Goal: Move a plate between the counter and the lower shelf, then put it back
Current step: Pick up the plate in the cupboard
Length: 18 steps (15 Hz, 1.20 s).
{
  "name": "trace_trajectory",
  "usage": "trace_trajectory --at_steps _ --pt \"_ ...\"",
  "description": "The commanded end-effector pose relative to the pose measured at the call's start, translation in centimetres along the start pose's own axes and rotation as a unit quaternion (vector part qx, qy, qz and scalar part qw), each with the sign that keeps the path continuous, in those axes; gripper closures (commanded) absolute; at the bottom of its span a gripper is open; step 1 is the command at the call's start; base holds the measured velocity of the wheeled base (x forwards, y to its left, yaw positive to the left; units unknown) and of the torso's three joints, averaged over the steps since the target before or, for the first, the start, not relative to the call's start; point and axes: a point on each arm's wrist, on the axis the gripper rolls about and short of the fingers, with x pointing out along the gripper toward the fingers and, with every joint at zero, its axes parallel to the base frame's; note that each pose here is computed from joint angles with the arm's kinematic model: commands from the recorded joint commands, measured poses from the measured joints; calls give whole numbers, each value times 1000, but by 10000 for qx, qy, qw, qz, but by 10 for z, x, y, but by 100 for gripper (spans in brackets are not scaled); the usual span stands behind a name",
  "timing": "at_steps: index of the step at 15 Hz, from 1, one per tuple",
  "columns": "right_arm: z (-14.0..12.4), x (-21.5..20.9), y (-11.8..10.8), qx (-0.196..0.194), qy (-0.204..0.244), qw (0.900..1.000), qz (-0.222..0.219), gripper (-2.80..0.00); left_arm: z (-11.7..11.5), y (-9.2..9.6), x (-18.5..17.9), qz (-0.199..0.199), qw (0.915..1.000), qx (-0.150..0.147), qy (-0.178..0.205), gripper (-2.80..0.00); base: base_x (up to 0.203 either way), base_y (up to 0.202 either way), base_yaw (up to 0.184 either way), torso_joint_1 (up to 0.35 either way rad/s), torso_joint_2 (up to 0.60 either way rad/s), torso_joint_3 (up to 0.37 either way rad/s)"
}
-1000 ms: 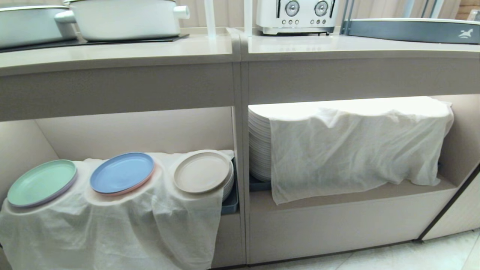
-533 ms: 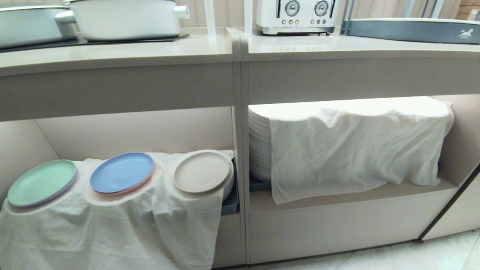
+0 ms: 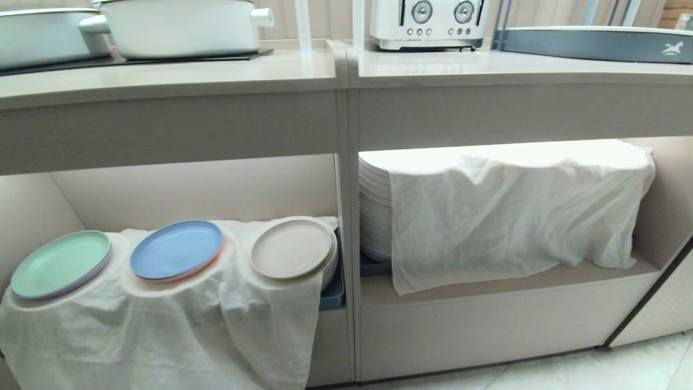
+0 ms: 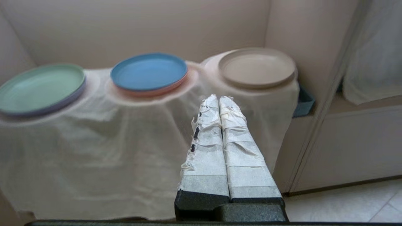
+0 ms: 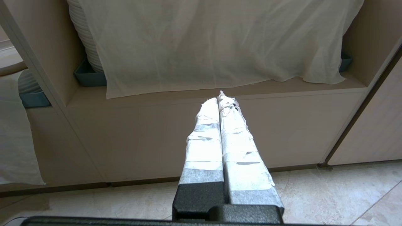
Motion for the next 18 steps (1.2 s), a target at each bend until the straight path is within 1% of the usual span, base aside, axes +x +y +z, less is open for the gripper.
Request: trace_trajectory --at_steps 1,3,5,6,8,10,13,16,18 --pt "0 0 0 0 -1 10000 0 0 9 -1 -3 -189 9997 30 -178 0 0 0 0 0 0 0" --pt "0 0 0 0 -1 10000 0 0 16 -1 -5 -250 9993 100 -270 0 0 0 0 0 0 0" --pt "0 0 0 0 -5 10000 0 0 20 -1 -8 -361 9991 103 -212 0 0 0 0 0 0 0" --pt "0 0 0 0 -1 10000 0 0 24 -2 -10 -508 9985 104 -198 0 0 0 0 0 0 0" --pt "0 0 0 0 -1 10000 0 0 30 -4 -14 -1033 9945 95 -130 0 0 0 0 0 0 0" --pt "0 0 0 0 -9 10000 0 0 41 -5 -12 -1317 9913 84 -21 0 0 0 0 0 0 0" --pt "0 0 0 0 -8 10000 0 0 65 -5 6 -1522 9877 9 348 0 0 0 0 0 0 0" --pt "0 0 0 0 -1 10000 0 0 80 -3 32 -1590 9825 -104 961 0 0 0 0 0 0 0" --pt "0 0 0 0 -1 10000 0 0 81 -3 53 -1612 9754 -201 1492 0 0 0 0 0 0 0"
